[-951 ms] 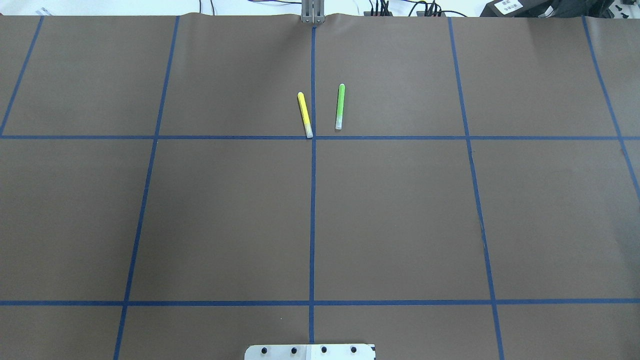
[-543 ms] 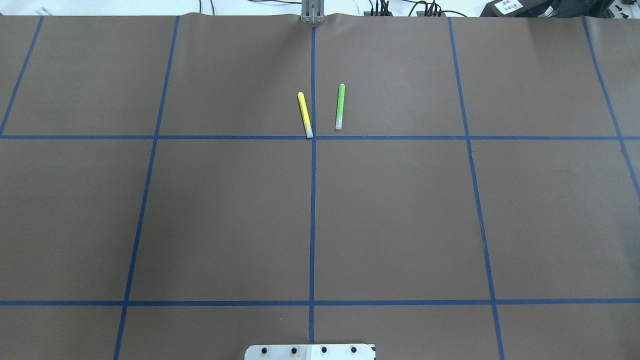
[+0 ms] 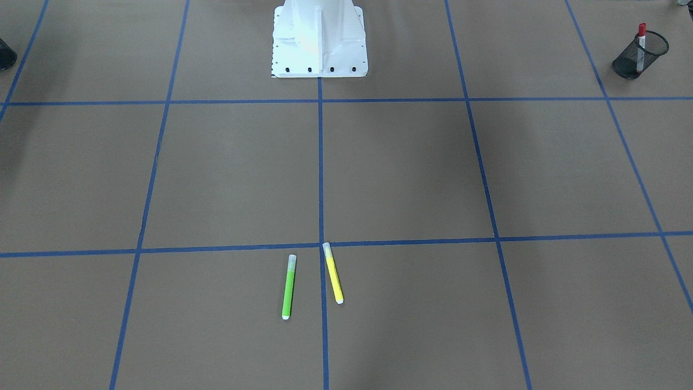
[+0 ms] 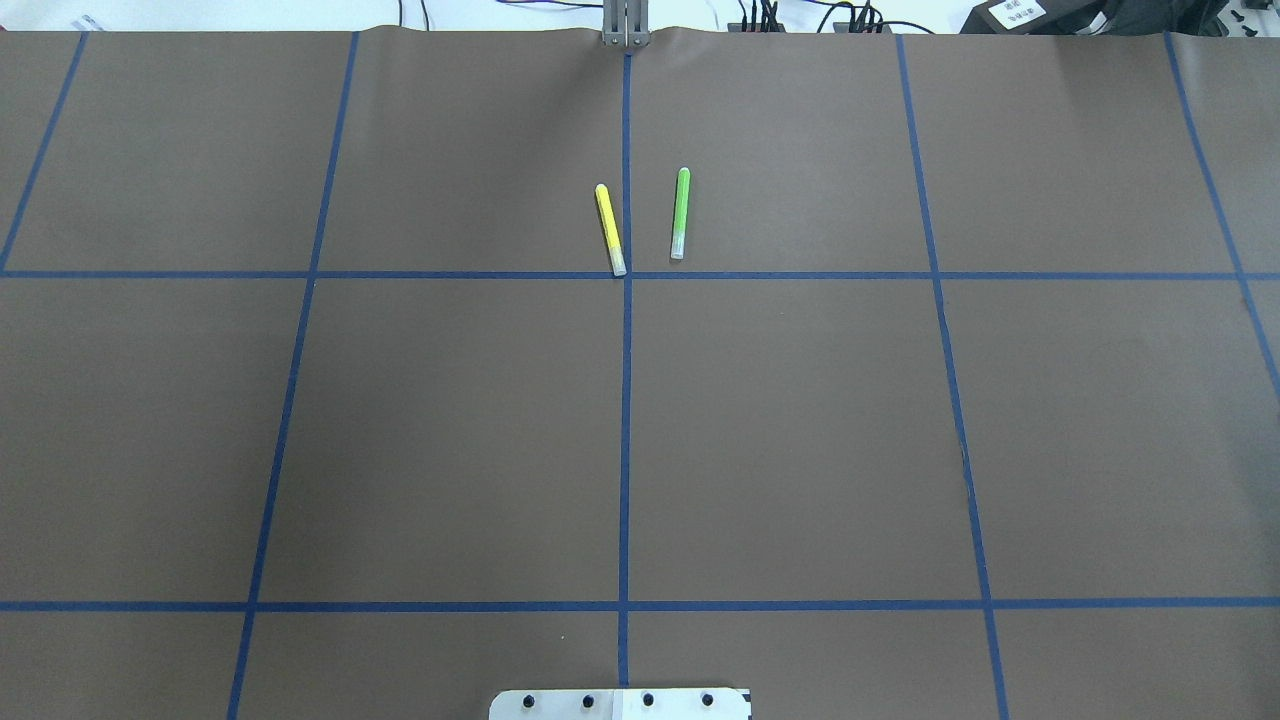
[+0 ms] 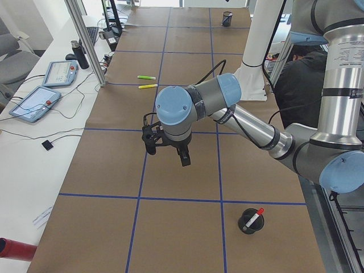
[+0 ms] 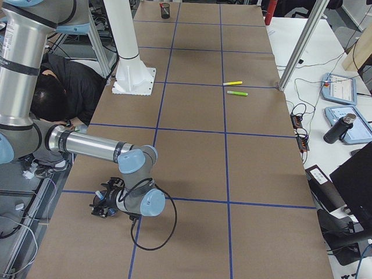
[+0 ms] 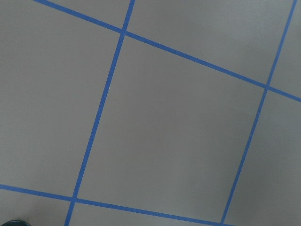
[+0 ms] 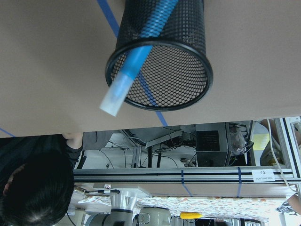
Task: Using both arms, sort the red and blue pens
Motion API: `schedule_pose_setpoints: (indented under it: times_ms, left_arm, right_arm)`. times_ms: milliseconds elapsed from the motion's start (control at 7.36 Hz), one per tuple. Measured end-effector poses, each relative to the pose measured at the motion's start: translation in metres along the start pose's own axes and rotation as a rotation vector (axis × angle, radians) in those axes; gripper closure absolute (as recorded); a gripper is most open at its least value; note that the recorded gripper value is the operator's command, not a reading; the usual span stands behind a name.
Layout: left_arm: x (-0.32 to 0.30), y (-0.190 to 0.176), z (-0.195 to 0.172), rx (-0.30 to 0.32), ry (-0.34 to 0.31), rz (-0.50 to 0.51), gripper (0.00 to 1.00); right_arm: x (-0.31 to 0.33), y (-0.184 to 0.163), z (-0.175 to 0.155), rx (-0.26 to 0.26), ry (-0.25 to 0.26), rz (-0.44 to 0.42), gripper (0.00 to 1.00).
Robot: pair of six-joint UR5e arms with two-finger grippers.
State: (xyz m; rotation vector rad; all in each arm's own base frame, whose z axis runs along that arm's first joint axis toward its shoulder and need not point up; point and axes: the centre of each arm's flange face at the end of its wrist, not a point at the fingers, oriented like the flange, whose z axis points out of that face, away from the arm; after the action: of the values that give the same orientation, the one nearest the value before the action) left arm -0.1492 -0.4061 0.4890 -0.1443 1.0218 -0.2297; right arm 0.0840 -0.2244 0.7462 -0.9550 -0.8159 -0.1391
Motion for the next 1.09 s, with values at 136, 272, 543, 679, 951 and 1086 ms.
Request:
schedule_pose_setpoints:
  times_ms: [136, 272, 543, 679, 951, 1086]
  left_arm:
    - [0.006, -0.006, 0.002, 0.011, -0.030, 0.051, 0.00]
    - [0.013, -0.017, 0.011, 0.018, -0.082, 0.113, 0.00]
    - [0.024, -0.040, 0.039, 0.034, -0.193, 0.217, 0.00]
    - [0.033, -0.049, 0.053, 0.041, -0.220, 0.272, 0.00]
    - [0.045, -0.076, 0.099, 0.042, -0.236, 0.404, 0.00]
    - [0.028, -0.096, 0.125, 0.055, -0.234, 0.450, 0.00]
  right_arm:
    - [-0.020, -0.016, -0.040, 0.100, 0.054, 0.051, 0.00]
    - [-0.042, -0.031, -0.078, 0.223, 0.097, 0.099, 0.00]
    - [-0.085, -0.053, -0.150, 0.497, 0.158, 0.114, 0.00]
    - [-0.115, -0.060, -0.185, 0.605, 0.165, 0.077, 0.00]
    - [-0.204, -0.074, -0.241, 0.718, 0.172, -0.061, 0.00]
    - [-0.233, -0.076, -0.257, 0.760, 0.171, -0.126, 0.00]
